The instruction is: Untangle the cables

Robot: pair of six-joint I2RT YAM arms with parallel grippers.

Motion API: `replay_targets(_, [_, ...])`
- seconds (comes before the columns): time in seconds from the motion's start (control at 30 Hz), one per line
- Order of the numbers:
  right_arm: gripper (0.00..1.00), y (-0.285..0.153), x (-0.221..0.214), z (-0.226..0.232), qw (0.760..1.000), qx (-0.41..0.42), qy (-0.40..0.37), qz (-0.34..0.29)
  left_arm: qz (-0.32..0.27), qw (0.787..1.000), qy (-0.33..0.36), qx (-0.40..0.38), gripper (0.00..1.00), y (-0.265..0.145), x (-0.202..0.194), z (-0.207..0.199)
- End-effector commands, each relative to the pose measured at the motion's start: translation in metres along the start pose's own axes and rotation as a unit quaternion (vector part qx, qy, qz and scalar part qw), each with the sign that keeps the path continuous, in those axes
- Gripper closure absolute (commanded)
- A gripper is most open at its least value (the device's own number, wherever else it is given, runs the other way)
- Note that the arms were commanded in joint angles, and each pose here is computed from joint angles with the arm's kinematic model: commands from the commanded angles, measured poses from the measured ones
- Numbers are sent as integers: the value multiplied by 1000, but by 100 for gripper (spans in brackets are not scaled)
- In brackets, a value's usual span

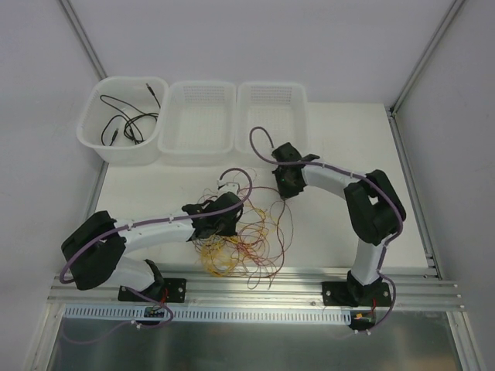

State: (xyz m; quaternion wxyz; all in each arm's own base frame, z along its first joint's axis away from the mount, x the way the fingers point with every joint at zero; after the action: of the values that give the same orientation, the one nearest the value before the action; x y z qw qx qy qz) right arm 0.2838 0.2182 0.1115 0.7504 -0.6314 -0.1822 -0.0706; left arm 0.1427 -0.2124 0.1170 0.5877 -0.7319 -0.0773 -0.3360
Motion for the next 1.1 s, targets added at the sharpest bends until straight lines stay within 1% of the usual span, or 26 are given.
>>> replay_targets(0.0, [99, -44, -3, -60, 991, -91, 91, -24, -2, 999, -32, 30, 100, -4, -1, 17])
replay_targets(0.03, [99, -52, 0, -79, 986, -103, 127, -34, 2, 999, -38, 36, 100, -4, -1, 21])
replay_targets(0.1, [100, -68, -9, -100, 976, -115, 179, -43, 12, 997, -60, 56, 100, -4, -3, 36])
replay_targets(0.13, [99, -89, -6, -118, 966, -116, 218, -74, 13, 996, -68, 61, 100, -4, -4, 40])
replay_targets(0.2, [99, -106, -15, -136, 954, -125, 260, -86, 18, 992, -94, 80, 100, -7, -4, 55])
replay_targets(0.23, [99, -129, -16, -151, 941, -127, 290, -122, 21, 991, -105, 84, 100, -8, -5, 60])
replay_targets(0.33, [99, -164, -22, -171, 920, -129, 330, -166, 22, 984, -136, 110, 100, -14, -2, 79])
replay_targets(0.37, [99, -184, -24, -171, 915, -122, 330, -196, 18, 983, -143, 115, 100, -16, 1, 82])
replay_targets(0.4, [99, -195, -26, -171, 914, -122, 329, -204, 16, 981, -147, 122, 100, -18, 3, 86])
replay_targets(0.47, [99, -226, -23, -167, 909, -112, 319, -244, 11, 978, -157, 138, 100, -22, 9, 95])
replay_targets(0.5, [99, -235, -25, -165, 909, -110, 317, -247, 12, 977, -155, 143, 100, -23, 10, 97])
replay_targets(0.63, [99, -281, -25, -160, 890, -95, 319, -313, 18, 971, -166, 169, 100, -25, 17, 109])
replay_targets(0.67, [99, -298, -24, -156, 886, -82, 314, -331, 24, 969, -171, 176, 100, -24, 17, 113])
replay_targets(0.73, [99, -318, -22, -151, 882, -65, 308, -350, 24, 968, -174, 179, 100, -24, 19, 116])
replay_targets(0.77, [99, -335, -18, -146, 877, -46, 301, -372, 26, 967, -176, 184, 100, -23, 19, 118])
replay_targets(0.83, [99, -351, -15, -140, 873, -22, 291, -390, 31, 966, -177, 188, 100, -21, 20, 120])
replay_targets(0.87, [99, -369, -13, -136, 866, -11, 284, -412, 33, 964, -180, 191, 100, -19, 20, 121])
replay_targets(0.9, [99, -375, -12, -133, 865, -1, 279, -418, 37, 965, -180, 186, 100, -18, 21, 121])
replay_targets(0.97, [99, -385, -6, -126, 870, 38, 259, -418, 46, 966, -179, 183, 99, -14, 22, 120])
replay_targets(1.0, [99, -393, -4, -123, 865, 52, 254, -429, 50, 966, -180, 178, 98, -13, 22, 119])
replay_targets(1.07, [99, -398, 1, -116, 864, 93, 232, -437, 55, 969, -176, 167, 91, -12, 26, 117])
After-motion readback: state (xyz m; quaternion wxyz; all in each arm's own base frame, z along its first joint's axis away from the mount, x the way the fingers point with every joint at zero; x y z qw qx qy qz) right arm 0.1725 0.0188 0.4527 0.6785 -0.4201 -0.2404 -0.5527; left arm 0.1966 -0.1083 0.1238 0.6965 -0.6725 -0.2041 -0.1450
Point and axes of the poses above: each gripper's point midway between its finger pads, its own y axis out along the fingers, its own z axis along the line the jaws close on, x = y × z, the point moved 10 cm from there along -y, back along the fingers, and after that the axes turned 12 degrees about y, right-handed, at the moved point
